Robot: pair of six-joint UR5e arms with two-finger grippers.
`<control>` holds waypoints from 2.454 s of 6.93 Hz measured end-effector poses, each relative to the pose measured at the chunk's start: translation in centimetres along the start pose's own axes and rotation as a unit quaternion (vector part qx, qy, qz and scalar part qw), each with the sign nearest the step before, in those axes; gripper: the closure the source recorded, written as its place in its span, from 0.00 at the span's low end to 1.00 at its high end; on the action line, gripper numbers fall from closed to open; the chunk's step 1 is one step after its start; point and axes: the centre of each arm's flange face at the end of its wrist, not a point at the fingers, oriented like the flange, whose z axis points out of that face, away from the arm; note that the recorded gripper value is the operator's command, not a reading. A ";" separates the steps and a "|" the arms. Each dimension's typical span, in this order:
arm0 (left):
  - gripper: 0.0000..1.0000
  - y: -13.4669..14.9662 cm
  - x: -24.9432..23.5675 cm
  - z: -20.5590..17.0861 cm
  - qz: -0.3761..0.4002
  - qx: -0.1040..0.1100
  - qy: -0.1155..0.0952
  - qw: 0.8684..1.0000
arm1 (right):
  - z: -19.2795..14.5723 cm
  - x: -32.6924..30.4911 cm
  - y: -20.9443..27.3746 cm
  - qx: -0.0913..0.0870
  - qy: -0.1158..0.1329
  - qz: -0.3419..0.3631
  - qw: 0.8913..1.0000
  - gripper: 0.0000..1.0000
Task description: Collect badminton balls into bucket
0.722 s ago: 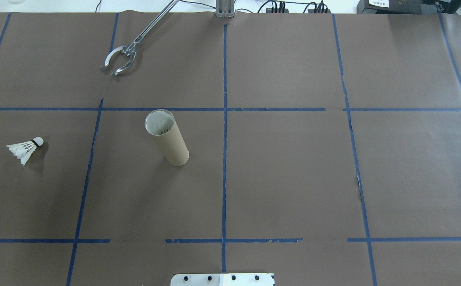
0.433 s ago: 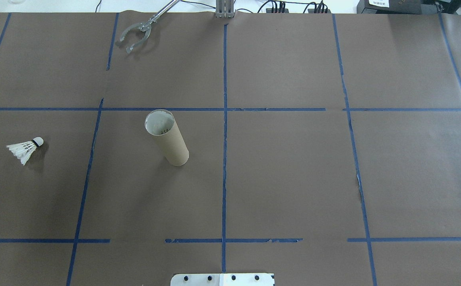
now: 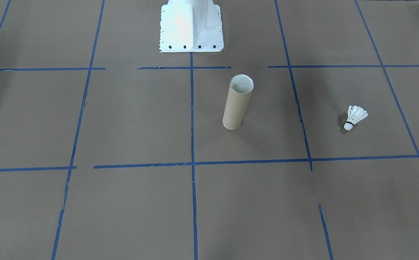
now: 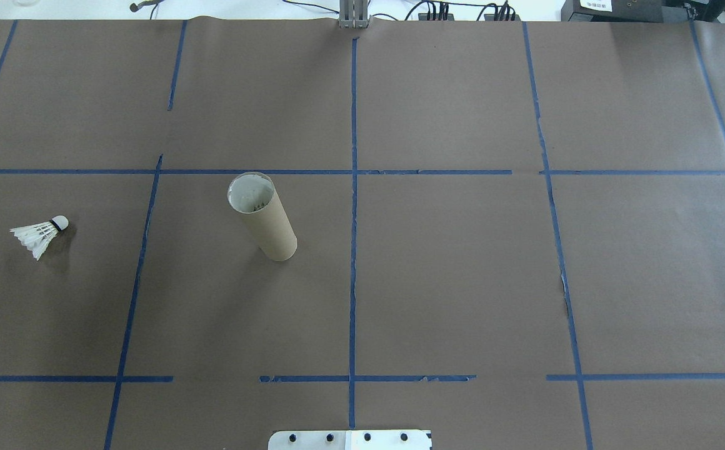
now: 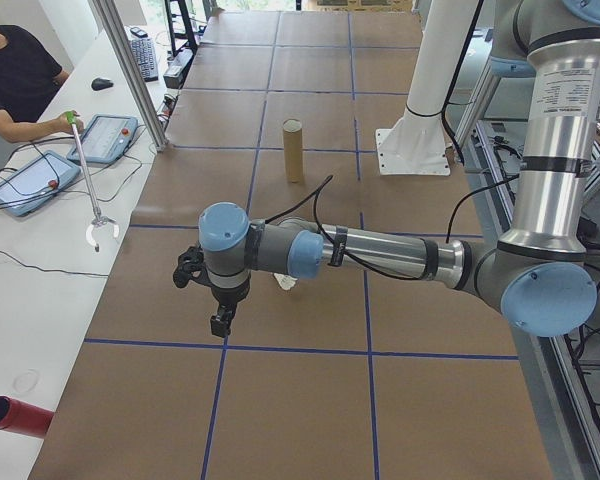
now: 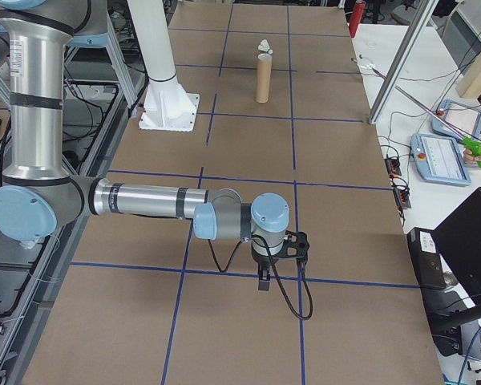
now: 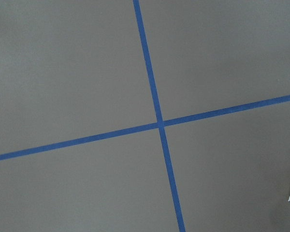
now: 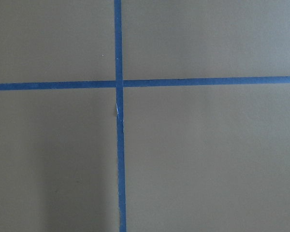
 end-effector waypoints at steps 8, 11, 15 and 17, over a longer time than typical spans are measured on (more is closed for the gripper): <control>0.00 6.0 5.6 1.7 -0.234 0.069 0.182 0.953 | 0.1 0.1 0.0 -0.001 0.000 0.001 1.000 0.00; 0.00 12.0 9.9 7.3 -0.325 0.099 0.213 0.916 | 0.2 0.1 0.0 -0.002 0.000 0.002 1.000 0.00; 0.00 12.5 18.0 13.8 -0.438 0.114 0.254 0.855 | 0.2 0.1 0.0 -0.002 0.000 0.002 1.000 0.00; 0.00 12.9 19.6 16.3 -0.463 0.119 0.251 0.841 | 0.1 0.1 0.0 -0.001 0.000 0.002 1.000 0.00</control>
